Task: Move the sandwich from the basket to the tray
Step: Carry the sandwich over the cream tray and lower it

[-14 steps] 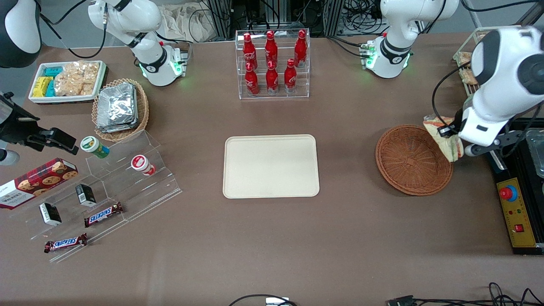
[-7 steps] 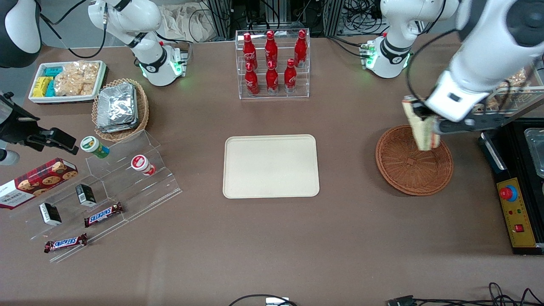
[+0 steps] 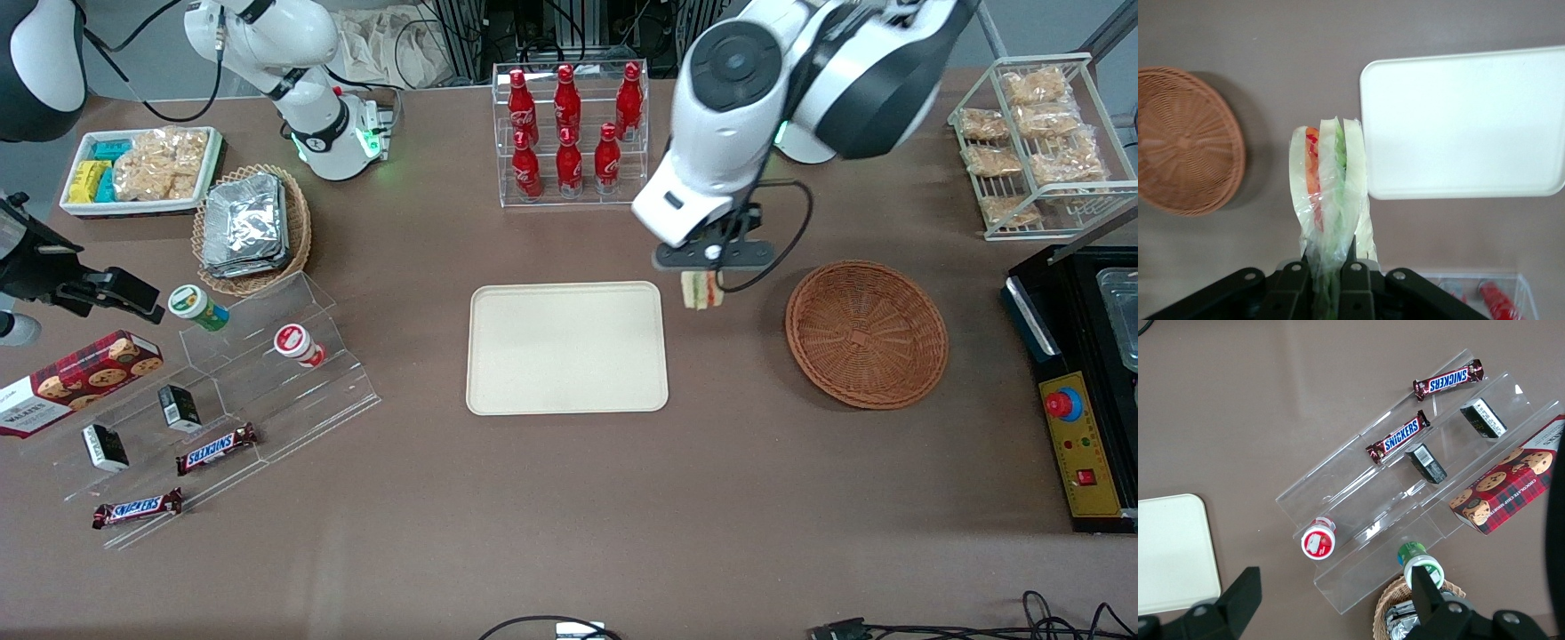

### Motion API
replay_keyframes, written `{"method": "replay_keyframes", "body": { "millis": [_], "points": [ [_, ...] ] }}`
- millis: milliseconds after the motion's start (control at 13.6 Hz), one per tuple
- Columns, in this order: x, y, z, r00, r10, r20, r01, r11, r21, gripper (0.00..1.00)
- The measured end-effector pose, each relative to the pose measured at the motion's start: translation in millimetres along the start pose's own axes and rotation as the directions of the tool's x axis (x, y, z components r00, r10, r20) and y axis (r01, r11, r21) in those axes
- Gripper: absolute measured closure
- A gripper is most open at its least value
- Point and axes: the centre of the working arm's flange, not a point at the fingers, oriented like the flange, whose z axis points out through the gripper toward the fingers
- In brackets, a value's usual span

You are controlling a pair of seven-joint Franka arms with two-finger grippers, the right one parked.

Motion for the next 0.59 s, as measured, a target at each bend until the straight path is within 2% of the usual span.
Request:
{"method": "replay_keyframes", "body": {
  "millis": [147, 294, 367, 587],
  "points": [
    [11, 29, 44, 1.000, -0.002, -0.005, 0.002, 1.000, 0.012, 0.85],
    [19, 56, 107, 0.999, 0.033, -0.003, -0.032, 0.997, 0.071, 0.85],
    [23, 67, 137, 0.999, 0.044, 0.002, -0.044, 0.995, 0.086, 0.85],
    [25, 86, 208, 0.997, 0.069, -0.018, -0.068, 0.996, 0.063, 0.85]
  ]
}}
